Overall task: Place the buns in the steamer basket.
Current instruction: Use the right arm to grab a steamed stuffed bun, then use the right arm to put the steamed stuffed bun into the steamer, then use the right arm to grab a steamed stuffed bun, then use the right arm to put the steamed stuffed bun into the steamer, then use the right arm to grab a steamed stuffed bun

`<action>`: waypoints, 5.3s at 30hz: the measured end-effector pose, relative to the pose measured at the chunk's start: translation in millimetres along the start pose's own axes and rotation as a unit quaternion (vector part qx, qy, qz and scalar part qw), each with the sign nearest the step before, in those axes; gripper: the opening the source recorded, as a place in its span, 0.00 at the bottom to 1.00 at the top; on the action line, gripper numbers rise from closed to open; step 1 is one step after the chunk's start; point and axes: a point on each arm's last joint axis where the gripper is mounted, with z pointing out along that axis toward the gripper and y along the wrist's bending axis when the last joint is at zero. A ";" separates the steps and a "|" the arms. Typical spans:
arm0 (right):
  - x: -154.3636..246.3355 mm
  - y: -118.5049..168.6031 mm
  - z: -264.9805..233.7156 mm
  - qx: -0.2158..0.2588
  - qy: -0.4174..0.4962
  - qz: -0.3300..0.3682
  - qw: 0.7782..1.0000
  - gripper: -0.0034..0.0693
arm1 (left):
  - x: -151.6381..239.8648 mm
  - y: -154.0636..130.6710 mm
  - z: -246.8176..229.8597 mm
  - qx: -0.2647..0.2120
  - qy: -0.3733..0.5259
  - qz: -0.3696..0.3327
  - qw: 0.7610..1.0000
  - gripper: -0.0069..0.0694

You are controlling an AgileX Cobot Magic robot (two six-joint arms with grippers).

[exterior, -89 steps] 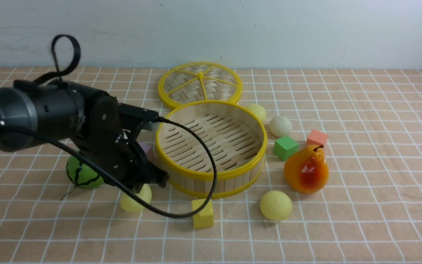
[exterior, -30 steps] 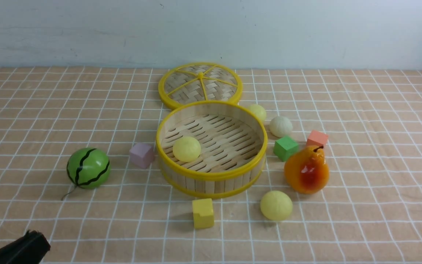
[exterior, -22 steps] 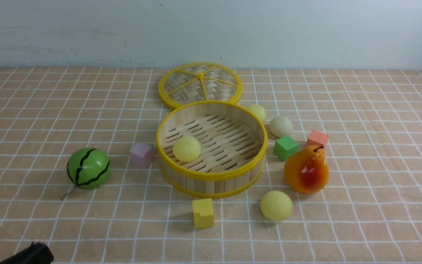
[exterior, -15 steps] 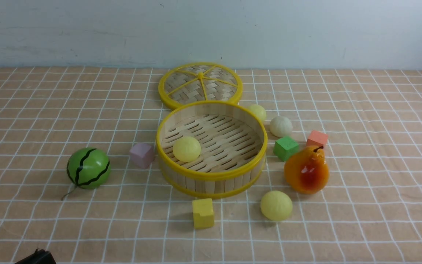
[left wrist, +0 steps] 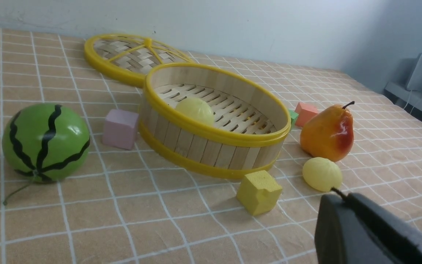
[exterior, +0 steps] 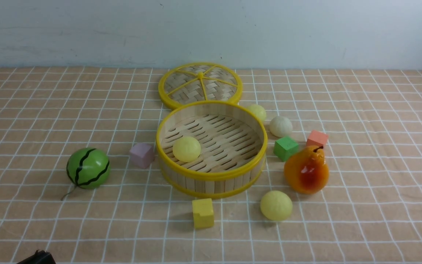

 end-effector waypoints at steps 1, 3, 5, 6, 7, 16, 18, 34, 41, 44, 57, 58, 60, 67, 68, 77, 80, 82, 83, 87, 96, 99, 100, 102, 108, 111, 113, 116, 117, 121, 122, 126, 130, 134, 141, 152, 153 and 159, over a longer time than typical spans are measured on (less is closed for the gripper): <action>-11.0 9.0 4.3 0.015 0.062 -0.044 0.997 0.13 | 0.0 0.0 0.0 0.000 0.000 0.000 1.000 0.07; -28.5 21.6 14.2 0.028 0.159 -0.101 0.982 0.09 | 0.0 0.0 0.0 0.000 0.000 0.000 1.000 0.07; -42.1 27.7 32.1 0.041 0.247 -0.127 0.960 0.06 | 0.0 0.0 0.0 0.000 0.000 0.000 1.000 0.07; -47.1 28.4 43.6 0.048 0.284 -0.131 0.949 0.05 | 0.0 0.0 0.0 0.000 0.000 0.000 1.000 0.07; -52.8 29.1 55.8 0.053 0.313 -0.133 0.939 0.05 | 0.0 0.0 0.0 0.000 0.000 0.000 1.000 0.07; -41.9 52.2 164.3 0.021 0.409 -0.193 0.892 0.05 | 0.0 0.0 0.0 0.000 0.000 0.000 1.000 0.07; -31.3 66.4 190.8 0.008 0.421 -0.224 0.879 0.06 | 0.0 0.0 0.0 0.000 0.000 0.000 1.000 0.07; 4.3 78.3 323.2 0.031 0.440 -0.275 0.854 0.48 | 0.0 0.0 0.0 0.000 0.000 0.000 1.000 0.08; 14.3 66.1 337.9 0.057 0.432 -0.293 0.851 0.39 | 0.0 0.0 0.0 0.000 0.000 0.000 1.000 0.08; 14.3 67.1 337.7 0.056 0.431 -0.294 0.851 0.26 | 0.0 0.0 0.0 0.000 0.000 0.000 1.000 0.08; -55.4 154.1 311.2 -0.059 0.290 -0.320 0.900 0.05 | 0.0 0.0 0.0 0.000 0.000 0.000 1.000 0.10; -54.4 153.6 312.3 -0.059 0.291 -0.320 0.900 0.05 | 0.0 0.0 0.0 0.000 0.000 0.000 1.000 0.10; -53.7 157.2 329.2 -0.062 0.282 -0.320 0.902 0.06 | 0.0 0.0 0.0 0.000 0.000 0.000 1.000 0.10; -7.6 135.2 388.0 -0.044 0.319 -0.320 0.891 0.12 | 0.0 0.0 0.0 0.000 0.000 0.000 1.000 0.10; -2.5 132.1 392.2 -0.041 0.325 -0.321 0.889 0.14 | 0.0 0.0 0.0 0.000 0.000 0.000 1.000 0.10; -17.1 142.4 384.8 -0.050 0.310 -0.319 0.894 0.64 | 0.0 0.0 0.0 0.000 0.000 0.000 1.000 0.11; -36.2 148.7 372.3 -0.048 0.293 -0.332 0.895 0.70 | 0.0 0.0 0.0 0.000 0.000 0.000 1.000 0.11; -71.8 144.1 354.8 -0.022 0.275 -0.344 0.898 0.73 | 0.0 0.0 0.0 0.000 0.000 0.000 1.000 0.11; -73.0 144.8 353.8 -0.022 0.273 -0.341 0.899 0.73 | 0.0 0.0 0.0 0.000 0.000 0.000 1.000 0.12; -109.3 93.7 353.9 0.070 0.283 -0.297 0.909 0.65 | 0.0 0.0 0.0 0.000 0.000 0.000 1.000 0.12; -93.2 54.9 403.4 0.076 0.308 -0.255 0.913 0.58 | 0.0 0.0 0.0 0.000 0.000 0.000 1.000 0.13; -93.4 49.4 421.3 0.077 0.299 -0.256 0.916 0.58 | 0.0 0.0 0.0 0.000 0.000 0.000 1.000 0.13; -94.3 49.9 422.4 0.076 0.296 -0.256 0.917 0.58 | 0.0 0.0 0.0 0.000 0.000 0.000 1.000 0.13; -93.5 41.8 434.0 0.080 0.293 -0.252 0.919 0.58 | 0.0 0.0 0.0 0.000 0.000 0.000 1.000 0.13; -86.8 23.8 453.0 0.088 0.292 -0.242 0.921 0.56 | 0.5 0.1 0.0 -0.001 0.003 0.000 1.000 0.14; -82.2 20.1 459.4 0.087 0.284 -0.241 0.924 0.54 | 0.5 0.1 0.0 -0.001 0.003 0.000 1.000 0.14; -80.0 18.5 461.9 0.086 0.283 -0.240 0.925 0.52 | 0.6 0.1 0.0 -0.001 0.003 0.000 1.000 0.14; -76.8 16.2 464.5 0.087 0.284 -0.240 0.924 0.47 | 0.7 0.1 0.0 -0.001 0.004 0.000 1.000 0.14; -76.4 15.8 464.9 0.087 0.283 -0.240 0.924 0.45 | 0.7 0.2 0.0 -0.001 0.004 0.000 1.000 0.15; -76.8 16.1 464.9 0.085 0.283 -0.244 0.924 0.16 | 0.8 0.2 0.0 -0.001 0.004 0.000 1.000 0.16; -77.5 16.6 464.4 0.084 0.283 -0.247 0.923 0.10 | 0.8 0.2 0.0 -0.001 0.004 0.000 1.000 0.16; -82.4 20.2 460.8 0.081 0.282 -0.253 0.922 0.06 | 0.8 0.2 0.0 -0.001 0.004 0.000 1.000 0.16; -109.5 41.7 439.3 0.070 0.267 -0.257 0.926 0.06 | 0.9 0.2 0.0 -0.001 0.005 0.000 1.000 0.17; -128.3 66.0 416.9 0.042 0.265 -0.257 0.928 0.06 | 0.9 0.2 0.0 -0.001 0.005 0.000 1.000 0.18; -106.0 107.7 410.5 -0.054 0.294 -0.258 0.919 0.06 | 0.9 0.2 0.0 -0.001 0.005 0.000 1.000 0.19; -50.8 93.9 444.9 -0.053 0.335 -0.247 0.908 0.27 | 0.9 0.2 0.0 -0.001 0.005 0.000 1.000 0.19; -49.8 93.9 445.6 -0.053 0.335 -0.247 0.908 0.30 | 0.9 0.2 0.0 -0.001 0.005 0.000 1.000 0.19; -66.0 102.4 435.5 -0.056 0.318 -0.250 0.913 0.64 | 0.9 0.2 0.0 -0.001 0.005 0.000 1.000 0.20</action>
